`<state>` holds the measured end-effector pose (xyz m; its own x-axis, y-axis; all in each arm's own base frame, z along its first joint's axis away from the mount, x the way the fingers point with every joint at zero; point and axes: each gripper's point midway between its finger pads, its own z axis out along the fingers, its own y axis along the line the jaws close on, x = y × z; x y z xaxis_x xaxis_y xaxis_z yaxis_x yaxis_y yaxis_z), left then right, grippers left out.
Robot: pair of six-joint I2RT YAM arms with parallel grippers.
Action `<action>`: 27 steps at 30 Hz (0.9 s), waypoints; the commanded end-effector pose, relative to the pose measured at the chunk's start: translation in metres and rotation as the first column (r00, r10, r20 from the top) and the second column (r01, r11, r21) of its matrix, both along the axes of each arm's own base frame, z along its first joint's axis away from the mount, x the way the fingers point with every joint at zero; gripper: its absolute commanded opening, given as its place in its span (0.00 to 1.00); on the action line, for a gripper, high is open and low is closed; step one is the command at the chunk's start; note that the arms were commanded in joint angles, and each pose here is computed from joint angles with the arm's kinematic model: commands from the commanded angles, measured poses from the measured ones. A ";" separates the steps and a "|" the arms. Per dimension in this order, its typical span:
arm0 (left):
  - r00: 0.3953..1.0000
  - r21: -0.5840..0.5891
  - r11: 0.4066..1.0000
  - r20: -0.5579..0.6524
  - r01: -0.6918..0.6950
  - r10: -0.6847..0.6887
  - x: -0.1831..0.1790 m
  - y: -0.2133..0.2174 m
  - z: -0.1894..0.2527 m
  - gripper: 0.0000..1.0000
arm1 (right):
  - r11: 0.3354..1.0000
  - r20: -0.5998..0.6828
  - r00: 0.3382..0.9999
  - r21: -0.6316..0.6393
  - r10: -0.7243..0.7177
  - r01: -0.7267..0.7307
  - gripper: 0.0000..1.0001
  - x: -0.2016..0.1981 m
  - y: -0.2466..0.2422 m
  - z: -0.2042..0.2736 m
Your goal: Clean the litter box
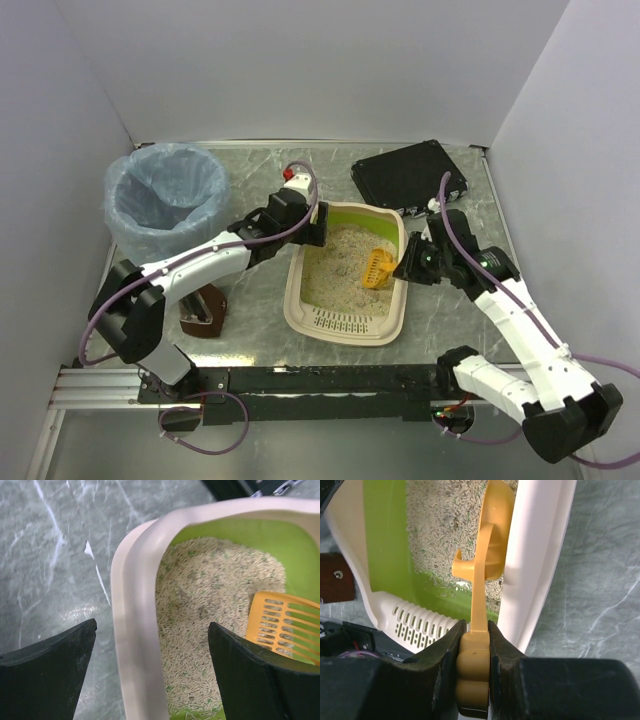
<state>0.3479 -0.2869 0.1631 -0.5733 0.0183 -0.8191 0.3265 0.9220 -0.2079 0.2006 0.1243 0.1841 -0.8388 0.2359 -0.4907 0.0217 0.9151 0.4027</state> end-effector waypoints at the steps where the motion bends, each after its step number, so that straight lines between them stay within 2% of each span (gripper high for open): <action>1: 0.999 0.006 0.999 -0.023 -0.044 0.044 0.000 0.004 -0.008 0.97 | 0.995 -0.002 0.996 0.043 -0.086 0.086 0.00 0.012 0.006 0.004; 3: 0.999 0.001 1.000 -0.046 -0.026 0.026 -0.003 0.001 -0.015 0.99 | 0.994 -0.006 0.995 0.057 -0.098 0.098 0.00 0.014 0.008 0.000; 5: 0.997 -0.002 1.000 -0.072 -0.009 0.008 -0.006 -0.003 -0.021 0.95 | 0.988 0.002 0.994 0.107 -0.109 0.108 0.00 0.019 0.016 -0.003; 8: 0.995 0.034 0.999 -0.099 -0.009 0.012 -0.007 -0.003 -0.031 0.82 | 0.977 -0.006 0.993 0.180 -0.115 0.114 0.00 0.021 0.027 -0.008; 9: 0.995 0.057 0.998 -0.100 -0.022 0.027 -0.005 0.000 -0.037 0.74 | 0.976 -0.011 0.993 0.184 -0.120 0.120 0.00 0.022 0.027 -0.010; 14: 0.991 0.117 0.992 -0.122 -0.043 0.057 -0.005 0.006 -0.051 0.67 | 0.965 -0.028 0.988 0.214 -0.151 0.153 0.00 0.028 0.032 -0.027; 17: 0.989 0.132 0.991 -0.140 -0.035 0.053 -0.008 0.003 -0.058 0.52 | 0.958 -0.001 0.984 0.230 -0.178 0.174 0.00 0.038 0.033 -0.034; 18: 0.989 0.135 0.990 -0.136 -0.038 0.056 -0.008 0.002 -0.057 0.43 | 0.956 0.008 0.981 0.228 -0.195 0.188 0.00 0.041 0.032 -0.037; 20: 0.986 0.167 0.985 -0.149 -0.044 0.070 -0.013 0.002 -0.063 0.36 | 0.948 0.022 0.972 0.227 -0.233 0.222 0.00 0.047 0.029 -0.045; 21: 0.987 0.173 0.983 -0.142 -0.056 0.081 -0.012 0.001 -0.060 0.26 | 0.945 0.019 0.971 0.235 -0.240 0.229 0.00 0.048 0.030 -0.047; 22: 0.986 0.192 0.978 -0.127 -0.081 0.107 -0.011 0.002 -0.059 0.22 | 0.943 0.024 0.970 0.240 -0.243 0.231 0.00 0.049 0.030 -0.051; 23: 0.984 0.211 0.973 -0.128 -0.093 0.122 -0.012 0.004 -0.061 0.12 | 0.942 0.028 0.967 0.238 -0.252 0.238 0.00 0.050 0.029 -0.054; 27: 0.977 0.248 0.959 -0.130 -0.136 0.172 -0.014 0.005 -0.056 0.02 | 0.931 0.013 0.963 0.259 -0.270 0.257 0.00 0.053 0.033 -0.064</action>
<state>0.3392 -0.2777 0.1091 -0.6625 0.1474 -0.7344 0.2208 0.9753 -0.0035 0.2416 0.1567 0.1322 -0.7432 0.5253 -0.4144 0.1926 0.7611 0.6194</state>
